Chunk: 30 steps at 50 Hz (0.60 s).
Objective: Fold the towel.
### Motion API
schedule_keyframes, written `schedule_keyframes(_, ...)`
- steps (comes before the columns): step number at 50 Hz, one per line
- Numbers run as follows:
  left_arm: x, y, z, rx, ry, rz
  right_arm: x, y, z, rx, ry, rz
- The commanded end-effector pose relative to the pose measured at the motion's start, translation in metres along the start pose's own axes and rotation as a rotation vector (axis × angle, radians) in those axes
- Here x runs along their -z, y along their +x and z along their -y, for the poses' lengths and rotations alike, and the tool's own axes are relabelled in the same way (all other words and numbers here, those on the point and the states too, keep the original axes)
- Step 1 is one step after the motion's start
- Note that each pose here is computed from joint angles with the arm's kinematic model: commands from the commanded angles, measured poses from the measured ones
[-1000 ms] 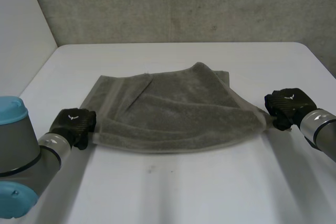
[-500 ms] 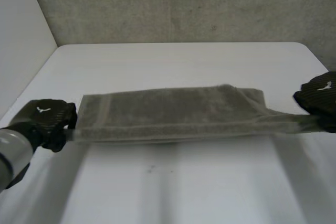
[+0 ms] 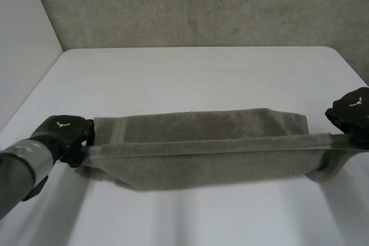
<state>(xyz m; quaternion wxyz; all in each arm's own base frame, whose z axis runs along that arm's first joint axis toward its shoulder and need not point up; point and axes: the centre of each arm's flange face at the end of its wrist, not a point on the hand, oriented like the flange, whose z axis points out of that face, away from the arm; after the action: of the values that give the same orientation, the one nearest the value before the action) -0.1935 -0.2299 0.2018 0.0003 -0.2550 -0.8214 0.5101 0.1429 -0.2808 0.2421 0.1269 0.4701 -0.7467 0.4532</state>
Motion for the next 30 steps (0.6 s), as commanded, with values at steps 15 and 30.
schedule_keyframes(15,-0.109,-0.007,0.013,-0.017,0.138,0.038,-0.117,-0.017,0.016,0.006,0.142,-0.163)
schedule_keyframes(30,-0.078,-0.050,0.186,-0.051,1.040,0.308,-0.042,0.112,0.150,-0.177,0.866,-0.816)
